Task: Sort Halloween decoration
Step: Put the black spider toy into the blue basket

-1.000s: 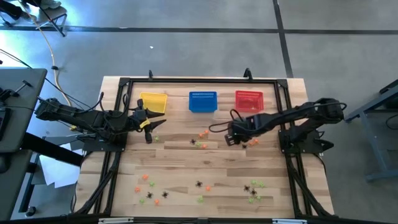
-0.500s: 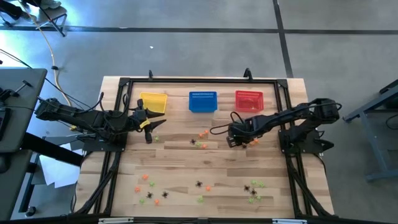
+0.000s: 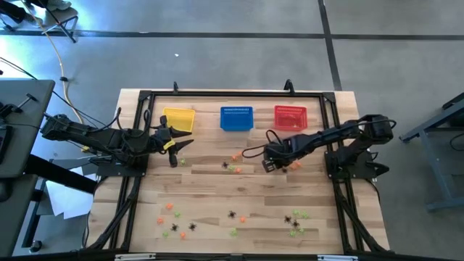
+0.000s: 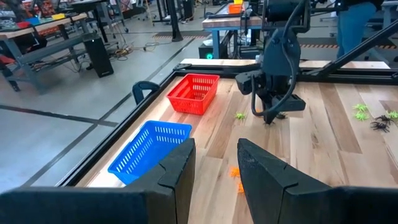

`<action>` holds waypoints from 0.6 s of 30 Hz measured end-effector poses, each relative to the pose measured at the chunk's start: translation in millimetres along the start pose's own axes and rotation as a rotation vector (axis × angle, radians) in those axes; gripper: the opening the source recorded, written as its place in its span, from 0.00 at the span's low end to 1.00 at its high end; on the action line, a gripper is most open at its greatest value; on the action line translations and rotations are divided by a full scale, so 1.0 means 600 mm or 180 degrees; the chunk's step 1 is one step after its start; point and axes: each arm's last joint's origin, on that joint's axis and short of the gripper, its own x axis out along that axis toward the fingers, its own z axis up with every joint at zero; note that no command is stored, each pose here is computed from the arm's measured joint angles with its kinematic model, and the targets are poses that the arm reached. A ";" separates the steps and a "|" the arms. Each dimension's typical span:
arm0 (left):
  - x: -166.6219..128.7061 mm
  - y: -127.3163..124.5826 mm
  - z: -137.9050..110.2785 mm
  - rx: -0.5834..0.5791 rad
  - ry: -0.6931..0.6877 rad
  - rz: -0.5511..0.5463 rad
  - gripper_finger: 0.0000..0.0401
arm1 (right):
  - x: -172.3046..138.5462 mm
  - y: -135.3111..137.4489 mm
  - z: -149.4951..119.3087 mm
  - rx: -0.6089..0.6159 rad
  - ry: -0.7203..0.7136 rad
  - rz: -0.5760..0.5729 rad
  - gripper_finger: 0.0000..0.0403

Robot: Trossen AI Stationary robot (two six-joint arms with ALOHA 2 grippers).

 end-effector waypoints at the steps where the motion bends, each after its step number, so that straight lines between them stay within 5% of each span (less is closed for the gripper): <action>1: 0.000 0.000 0.000 -0.0001 -0.0003 0.0001 0.28 | -0.002 0.002 0.001 -0.0010 0.0027 0.0020 0.02; 9: 0.000 0.000 0.000 0.0005 0.0005 0.0000 0.28 | -0.048 0.046 0.029 -0.0253 -0.0050 0.0380 0.01; 18: 0.000 0.000 0.000 0.0012 0.0009 0.0000 0.28 | -0.153 0.087 0.136 -0.0493 -0.1123 0.0667 0.00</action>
